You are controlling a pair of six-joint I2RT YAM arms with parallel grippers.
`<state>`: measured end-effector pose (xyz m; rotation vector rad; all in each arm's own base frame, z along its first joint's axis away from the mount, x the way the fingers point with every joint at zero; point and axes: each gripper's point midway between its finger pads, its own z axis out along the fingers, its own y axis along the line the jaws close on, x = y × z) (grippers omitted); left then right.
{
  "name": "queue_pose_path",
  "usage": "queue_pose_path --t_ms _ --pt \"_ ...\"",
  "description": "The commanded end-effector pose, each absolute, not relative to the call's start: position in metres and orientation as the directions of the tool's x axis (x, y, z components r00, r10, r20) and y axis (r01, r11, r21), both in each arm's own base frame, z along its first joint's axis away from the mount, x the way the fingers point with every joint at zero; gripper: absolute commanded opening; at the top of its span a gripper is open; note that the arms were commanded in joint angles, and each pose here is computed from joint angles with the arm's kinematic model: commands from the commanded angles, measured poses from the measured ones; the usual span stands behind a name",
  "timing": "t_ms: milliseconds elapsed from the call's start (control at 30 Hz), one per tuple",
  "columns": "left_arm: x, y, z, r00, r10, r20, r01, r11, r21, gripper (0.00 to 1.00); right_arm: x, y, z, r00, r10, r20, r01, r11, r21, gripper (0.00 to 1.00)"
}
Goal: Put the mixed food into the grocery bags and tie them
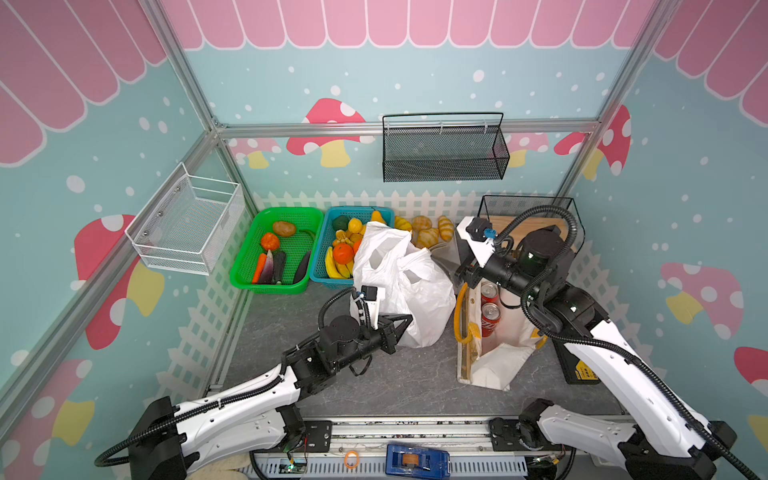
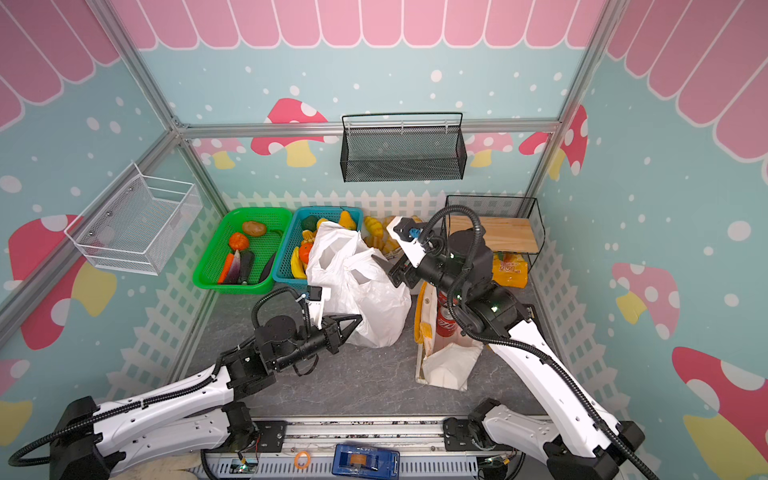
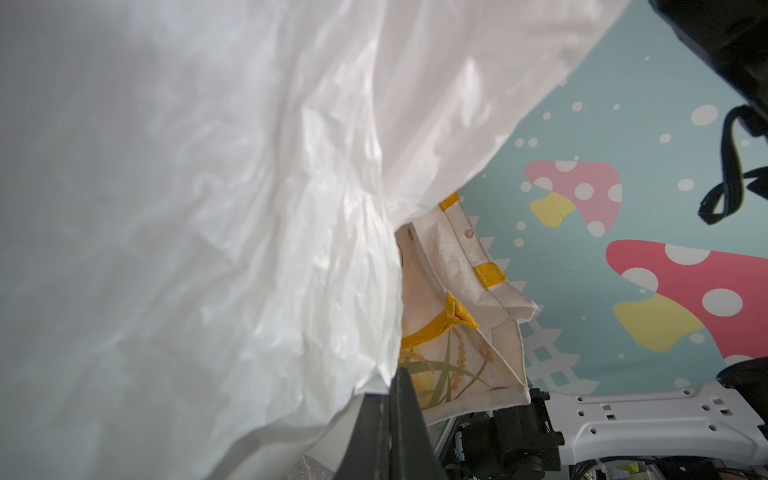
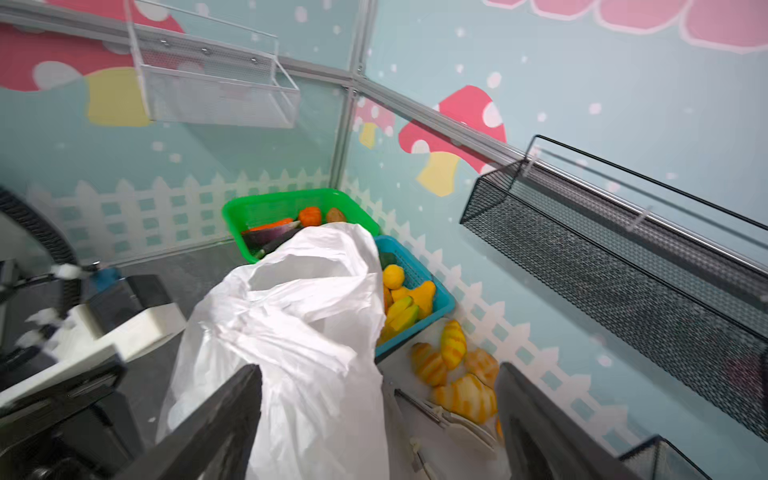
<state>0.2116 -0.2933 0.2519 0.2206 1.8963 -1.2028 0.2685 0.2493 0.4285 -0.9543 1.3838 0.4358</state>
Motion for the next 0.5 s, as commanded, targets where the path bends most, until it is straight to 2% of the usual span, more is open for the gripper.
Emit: queue_pose_path --t_ms 0,200,367,467 --pt "0.216 -0.293 0.263 -0.619 -0.3 -0.726 0.533 0.517 -0.669 0.0 0.248 0.279 0.422 0.334 -0.263 -0.905 -0.789 0.446 -0.422 0.89" --pt "0.216 -0.294 0.262 -0.626 -0.302 -0.719 0.527 0.516 -0.676 0.0 0.235 0.307 0.409 0.395 -0.304 -0.867 -0.783 0.382 -0.491 0.89" --pt "0.216 -0.293 0.26 -0.629 -0.299 -0.718 0.523 0.52 -0.675 0.0 0.258 0.314 0.395 0.351 -0.39 -0.851 -0.74 0.441 -0.507 0.88" --pt "0.216 -0.293 0.26 -0.631 -0.294 -0.718 0.524 0.52 -0.674 0.0 0.265 0.321 0.386 0.325 -0.418 -0.848 -0.747 0.437 -0.501 0.84"
